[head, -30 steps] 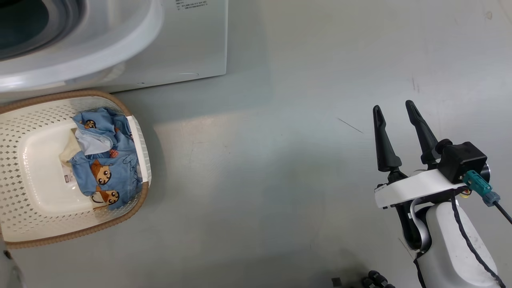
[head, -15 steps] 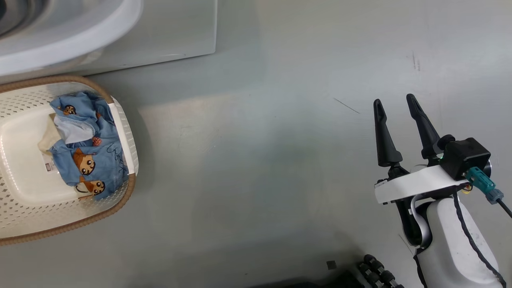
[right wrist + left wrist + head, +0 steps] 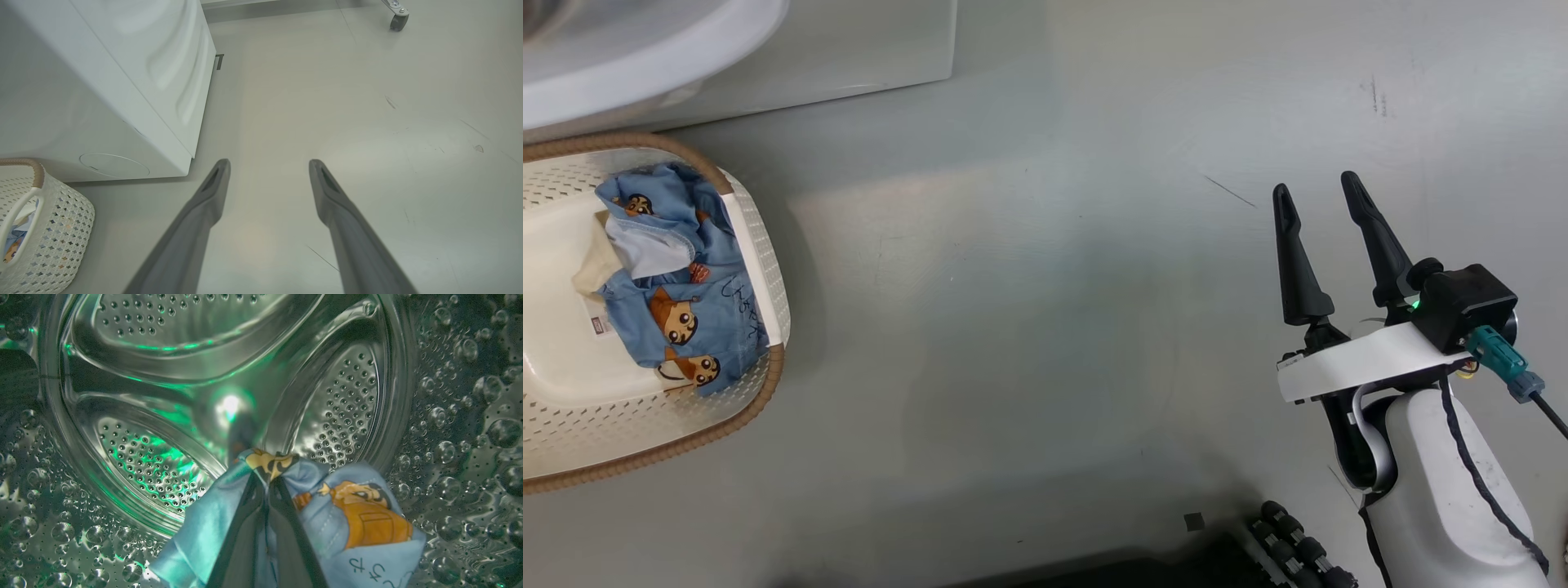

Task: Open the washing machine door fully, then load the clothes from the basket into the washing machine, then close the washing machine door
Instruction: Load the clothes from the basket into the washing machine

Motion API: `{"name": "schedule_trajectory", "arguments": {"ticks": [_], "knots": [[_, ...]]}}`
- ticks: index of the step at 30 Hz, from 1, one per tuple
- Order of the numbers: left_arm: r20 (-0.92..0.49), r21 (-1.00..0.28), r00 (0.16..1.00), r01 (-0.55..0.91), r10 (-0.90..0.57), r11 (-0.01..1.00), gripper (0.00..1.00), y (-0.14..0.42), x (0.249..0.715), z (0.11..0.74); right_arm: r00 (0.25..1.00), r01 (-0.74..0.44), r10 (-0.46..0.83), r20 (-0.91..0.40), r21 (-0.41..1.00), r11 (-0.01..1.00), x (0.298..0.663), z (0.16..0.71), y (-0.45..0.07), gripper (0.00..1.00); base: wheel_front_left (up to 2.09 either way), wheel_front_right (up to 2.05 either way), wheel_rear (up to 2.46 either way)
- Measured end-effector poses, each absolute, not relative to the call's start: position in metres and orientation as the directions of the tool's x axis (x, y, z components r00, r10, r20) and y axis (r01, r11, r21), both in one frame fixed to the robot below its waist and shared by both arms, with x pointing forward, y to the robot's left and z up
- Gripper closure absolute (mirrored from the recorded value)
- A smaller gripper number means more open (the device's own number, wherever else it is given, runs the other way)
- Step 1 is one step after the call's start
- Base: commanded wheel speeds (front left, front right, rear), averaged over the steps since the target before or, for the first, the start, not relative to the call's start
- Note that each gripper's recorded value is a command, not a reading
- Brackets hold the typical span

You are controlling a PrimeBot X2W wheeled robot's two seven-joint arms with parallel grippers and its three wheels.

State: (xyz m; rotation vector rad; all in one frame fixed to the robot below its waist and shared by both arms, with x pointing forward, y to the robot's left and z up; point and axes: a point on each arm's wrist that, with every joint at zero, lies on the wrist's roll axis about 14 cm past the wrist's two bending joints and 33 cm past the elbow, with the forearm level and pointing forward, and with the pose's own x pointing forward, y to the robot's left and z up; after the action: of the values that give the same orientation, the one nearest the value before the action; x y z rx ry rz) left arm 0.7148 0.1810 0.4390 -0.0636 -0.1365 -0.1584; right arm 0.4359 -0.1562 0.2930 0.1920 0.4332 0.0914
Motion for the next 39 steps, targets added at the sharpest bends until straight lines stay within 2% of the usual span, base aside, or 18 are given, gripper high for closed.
{"name": "schedule_trajectory", "arguments": {"ticks": [8,9,10,11,27,39], "knots": [[0.034,-0.073,0.987,0.156,-0.154,0.985,1.00,0.180,0.714,0.404,0.904,-0.033,0.112,-0.413,0.194,0.980,0.434,0.292,-0.162,0.00,0.00,0.00,0.00],[0.024,-0.084,0.989,0.148,-0.147,0.985,0.84,0.182,0.713,0.401,0.904,-0.032,0.111,-0.414,0.193,0.981,0.434,0.292,-0.162,0.00,0.00,0.00,0.00],[0.016,-0.091,0.990,0.144,-0.143,0.985,0.39,0.183,0.713,0.398,0.904,-0.032,0.111,-0.413,0.193,0.981,0.434,0.293,-0.163,0.00,0.00,0.00,0.00],[0.006,-0.096,0.991,0.136,-0.136,0.986,0.00,0.184,0.713,0.395,0.904,-0.031,0.109,-0.413,0.192,0.981,0.434,0.293,-0.163,0.00,0.00,0.00,0.00],[-0.059,-0.146,0.992,0.098,-0.108,0.984,0.00,0.188,0.700,0.384,0.917,-0.028,0.102,-0.386,0.193,0.981,0.441,0.302,-0.165,0.00,0.00,0.00,0.00],[-0.086,-0.152,0.992,0.083,-0.097,0.985,0.00,0.194,0.667,0.395,0.939,-0.055,0.115,-0.324,0.188,0.981,0.449,0.329,-0.163,0.00,0.00,0.00,0.00]]}}
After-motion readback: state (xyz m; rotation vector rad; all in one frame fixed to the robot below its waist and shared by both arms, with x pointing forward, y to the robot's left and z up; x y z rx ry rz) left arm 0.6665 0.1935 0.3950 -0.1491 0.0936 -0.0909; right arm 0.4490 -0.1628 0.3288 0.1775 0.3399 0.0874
